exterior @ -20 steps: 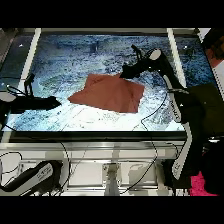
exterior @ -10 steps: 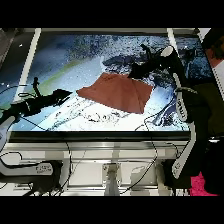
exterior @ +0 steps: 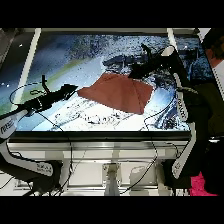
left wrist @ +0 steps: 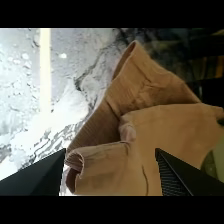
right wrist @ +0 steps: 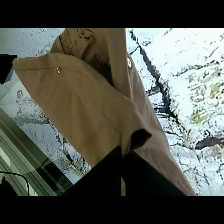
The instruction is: Fold the clothes and pants, and hang the long-sleeved shirts on hangers.
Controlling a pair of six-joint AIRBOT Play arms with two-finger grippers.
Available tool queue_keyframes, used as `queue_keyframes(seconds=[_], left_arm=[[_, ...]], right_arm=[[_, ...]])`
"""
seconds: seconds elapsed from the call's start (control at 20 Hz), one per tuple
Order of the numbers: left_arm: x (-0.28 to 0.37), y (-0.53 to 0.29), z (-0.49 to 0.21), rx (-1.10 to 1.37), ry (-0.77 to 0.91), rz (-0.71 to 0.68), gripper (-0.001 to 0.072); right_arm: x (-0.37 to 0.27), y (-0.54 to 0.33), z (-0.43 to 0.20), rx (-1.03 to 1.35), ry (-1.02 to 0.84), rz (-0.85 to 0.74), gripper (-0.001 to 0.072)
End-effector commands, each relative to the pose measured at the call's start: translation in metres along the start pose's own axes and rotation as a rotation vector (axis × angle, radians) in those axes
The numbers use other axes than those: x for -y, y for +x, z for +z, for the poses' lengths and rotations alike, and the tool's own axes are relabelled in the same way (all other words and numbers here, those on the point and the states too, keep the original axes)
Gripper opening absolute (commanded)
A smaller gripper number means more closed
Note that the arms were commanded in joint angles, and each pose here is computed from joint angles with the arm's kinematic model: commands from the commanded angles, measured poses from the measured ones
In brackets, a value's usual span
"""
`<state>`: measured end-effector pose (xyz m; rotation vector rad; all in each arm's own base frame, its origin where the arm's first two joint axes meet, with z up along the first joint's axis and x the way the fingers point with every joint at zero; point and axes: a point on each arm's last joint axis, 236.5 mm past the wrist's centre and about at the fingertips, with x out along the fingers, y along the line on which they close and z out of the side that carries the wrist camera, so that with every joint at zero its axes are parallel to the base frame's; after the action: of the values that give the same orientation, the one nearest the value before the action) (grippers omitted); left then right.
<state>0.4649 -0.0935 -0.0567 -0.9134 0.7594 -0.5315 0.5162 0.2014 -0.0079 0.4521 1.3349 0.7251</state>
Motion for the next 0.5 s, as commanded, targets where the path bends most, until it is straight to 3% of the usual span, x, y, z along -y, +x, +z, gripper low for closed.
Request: queue_keyframes(seconds=[0.0,0.15,0.2,0.25,0.3,0.35,0.45], left_arm=[[-0.016,0.012,-0.011,-0.034,0.053,0.082,0.0617],[-0.007,0.021,-0.023,-0.071,0.079,0.070,0.0555],[-0.005,0.023,-0.026,-0.079,0.086,0.066,0.0487],[-0.003,0.025,-0.028,-0.084,0.088,0.062,0.0374],[-0.002,0.025,-0.029,-0.085,0.088,0.061,0.0157],[-0.002,0.025,-0.027,-0.078,0.087,0.058,0.0018],[0.003,0.025,-0.019,-0.053,0.095,0.043,0.0015]], right_arm=[[-0.006,0.000,0.001,0.005,0.004,0.026,0.0010],[-0.008,0.000,0.002,0.007,0.005,0.036,0.0010],[-0.008,0.000,0.002,0.007,0.006,0.036,0.0010],[-0.008,0.000,0.002,0.007,0.006,0.036,0.0010],[-0.008,0.000,0.002,0.007,0.005,0.035,0.0010],[-0.008,0.000,0.002,0.007,0.006,0.036,0.0010],[-0.006,0.000,0.002,0.010,0.005,0.028,0.0009]])
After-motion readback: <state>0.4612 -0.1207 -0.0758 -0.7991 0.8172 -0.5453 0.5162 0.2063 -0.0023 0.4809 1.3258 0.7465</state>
